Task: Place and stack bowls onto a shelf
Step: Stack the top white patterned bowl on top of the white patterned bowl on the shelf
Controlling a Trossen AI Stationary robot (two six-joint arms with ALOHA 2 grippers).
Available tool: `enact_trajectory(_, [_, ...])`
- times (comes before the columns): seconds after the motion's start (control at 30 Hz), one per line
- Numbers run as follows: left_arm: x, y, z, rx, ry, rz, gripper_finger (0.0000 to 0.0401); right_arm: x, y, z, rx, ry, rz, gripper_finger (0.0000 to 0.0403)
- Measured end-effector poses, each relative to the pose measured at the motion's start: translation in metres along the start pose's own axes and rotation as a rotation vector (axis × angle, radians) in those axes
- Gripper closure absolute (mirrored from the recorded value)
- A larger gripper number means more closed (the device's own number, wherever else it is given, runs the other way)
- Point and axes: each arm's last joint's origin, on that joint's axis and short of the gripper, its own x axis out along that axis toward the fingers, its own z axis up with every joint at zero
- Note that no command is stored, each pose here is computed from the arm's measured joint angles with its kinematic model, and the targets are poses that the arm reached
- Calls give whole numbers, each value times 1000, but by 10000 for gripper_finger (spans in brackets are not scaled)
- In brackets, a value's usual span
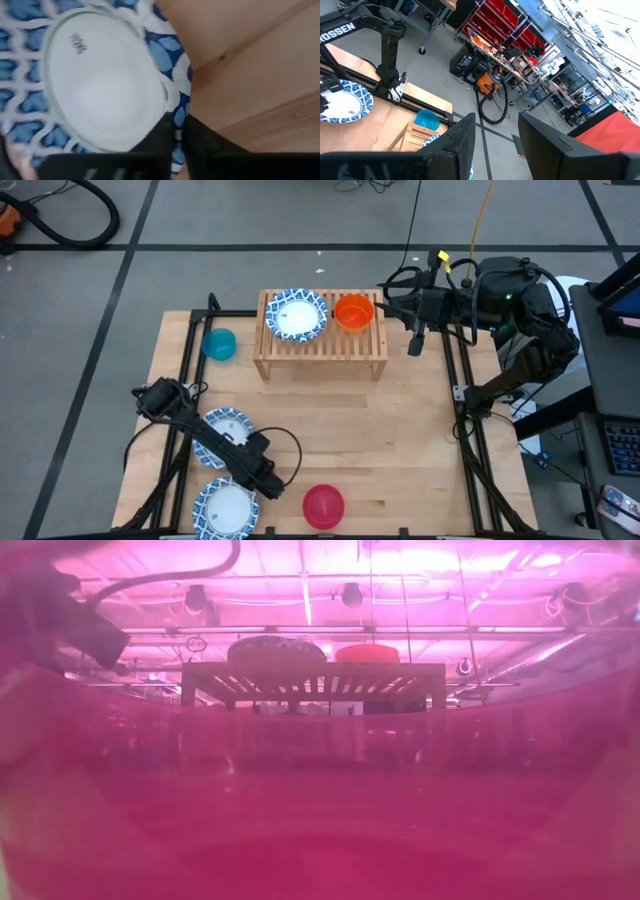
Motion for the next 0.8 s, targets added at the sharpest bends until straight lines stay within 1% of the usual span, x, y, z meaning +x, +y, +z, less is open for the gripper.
enact_trajectory(0.07, [-2, 2, 0, 10, 2, 4, 390, 0, 0, 0, 0, 0, 0, 259])
enact_trajectory(0.2, [-9, 4, 2, 28, 26, 16, 395, 0, 0, 0, 0, 0, 0, 259])
enact_trajectory(0.37, [-39, 7, 6, 84, 22, 19, 397, 0, 0, 0, 0, 0, 0, 259])
enact_trajectory(0.47, [-63, 13, 13, 101, 10, 47, 397, 0, 0, 0, 0, 1, 0, 259])
enact_trajectory(0.53, [-78, 13, 19, 104, -15, 7, 397, 0, 0, 0, 0, 1, 0, 259])
enact_trajectory(0.6, [-95, 17, 25, 110, -59, -74, 397, 0, 0, 0, 0, 1, -1, 259])
enact_trajectory(0.7, [-122, 32, 37, 81, -115, -160, 397, 0, 0, 0, 0, 1, -1, 259])
enact_trajectory(0.8, [-144, 48, 48, 57, -205, -241, 398, 0, 0, 0, -1, 4, 0, 259])
